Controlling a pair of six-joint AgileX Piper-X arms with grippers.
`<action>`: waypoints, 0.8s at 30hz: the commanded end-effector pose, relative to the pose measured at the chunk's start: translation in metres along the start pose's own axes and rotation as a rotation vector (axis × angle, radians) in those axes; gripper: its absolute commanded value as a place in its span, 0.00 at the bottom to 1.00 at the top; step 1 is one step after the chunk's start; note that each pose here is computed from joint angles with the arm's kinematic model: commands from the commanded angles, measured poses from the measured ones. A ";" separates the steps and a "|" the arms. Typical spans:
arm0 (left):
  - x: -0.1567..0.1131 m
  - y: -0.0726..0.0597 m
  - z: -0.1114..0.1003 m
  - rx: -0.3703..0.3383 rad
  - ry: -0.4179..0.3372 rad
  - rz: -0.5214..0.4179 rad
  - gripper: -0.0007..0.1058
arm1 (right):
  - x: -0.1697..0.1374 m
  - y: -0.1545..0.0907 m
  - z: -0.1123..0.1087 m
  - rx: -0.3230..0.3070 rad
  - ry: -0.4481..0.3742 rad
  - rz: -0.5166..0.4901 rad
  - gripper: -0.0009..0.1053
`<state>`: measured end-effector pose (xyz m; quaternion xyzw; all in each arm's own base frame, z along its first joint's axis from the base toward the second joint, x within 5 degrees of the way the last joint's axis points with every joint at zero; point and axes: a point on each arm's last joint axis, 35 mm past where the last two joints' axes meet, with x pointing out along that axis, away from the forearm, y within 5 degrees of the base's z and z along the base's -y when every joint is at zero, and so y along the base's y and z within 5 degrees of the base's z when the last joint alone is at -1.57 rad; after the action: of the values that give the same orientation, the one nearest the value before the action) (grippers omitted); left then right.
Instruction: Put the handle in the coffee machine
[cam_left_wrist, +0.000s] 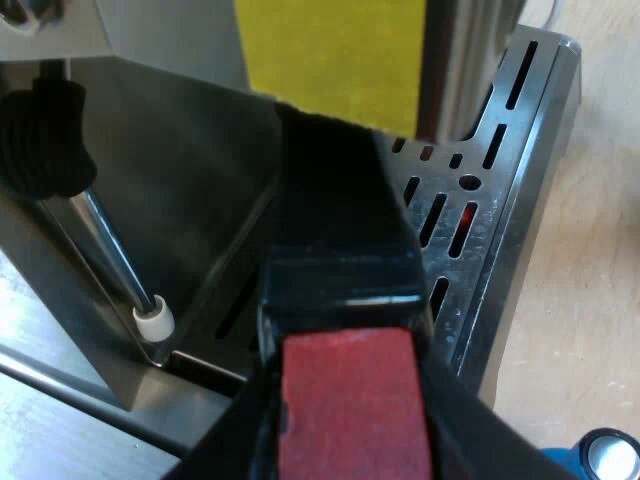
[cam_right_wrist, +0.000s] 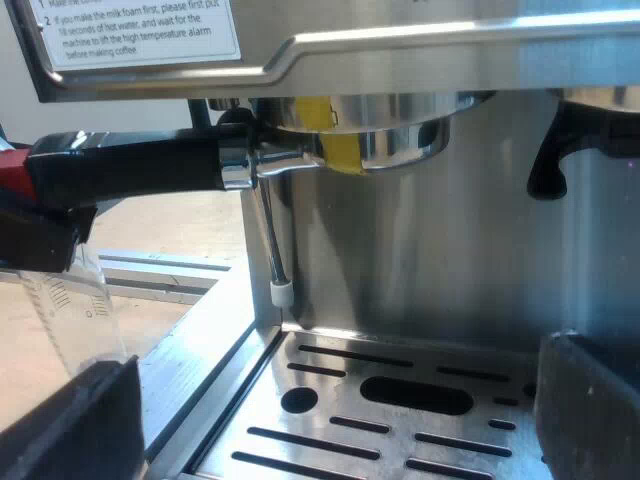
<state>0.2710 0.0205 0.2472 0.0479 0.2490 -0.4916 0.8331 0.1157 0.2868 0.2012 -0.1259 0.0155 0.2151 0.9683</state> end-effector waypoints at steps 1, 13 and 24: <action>-0.007 -0.005 0.018 0.071 -0.132 -0.067 0.01 | 0.000 0.000 0.004 0.007 -0.012 -0.009 0.76; -0.007 -0.005 0.018 0.071 -0.132 -0.067 0.01 | 0.000 0.000 0.004 0.007 -0.012 -0.009 0.76; -0.007 -0.005 0.018 0.074 -0.129 -0.061 0.01 | 0.000 0.002 0.004 0.007 -0.020 0.040 0.76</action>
<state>0.2710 0.0205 0.2473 0.0476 0.2487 -0.4919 0.8330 0.1153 0.2875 0.2011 -0.1254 0.0153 0.2260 0.9659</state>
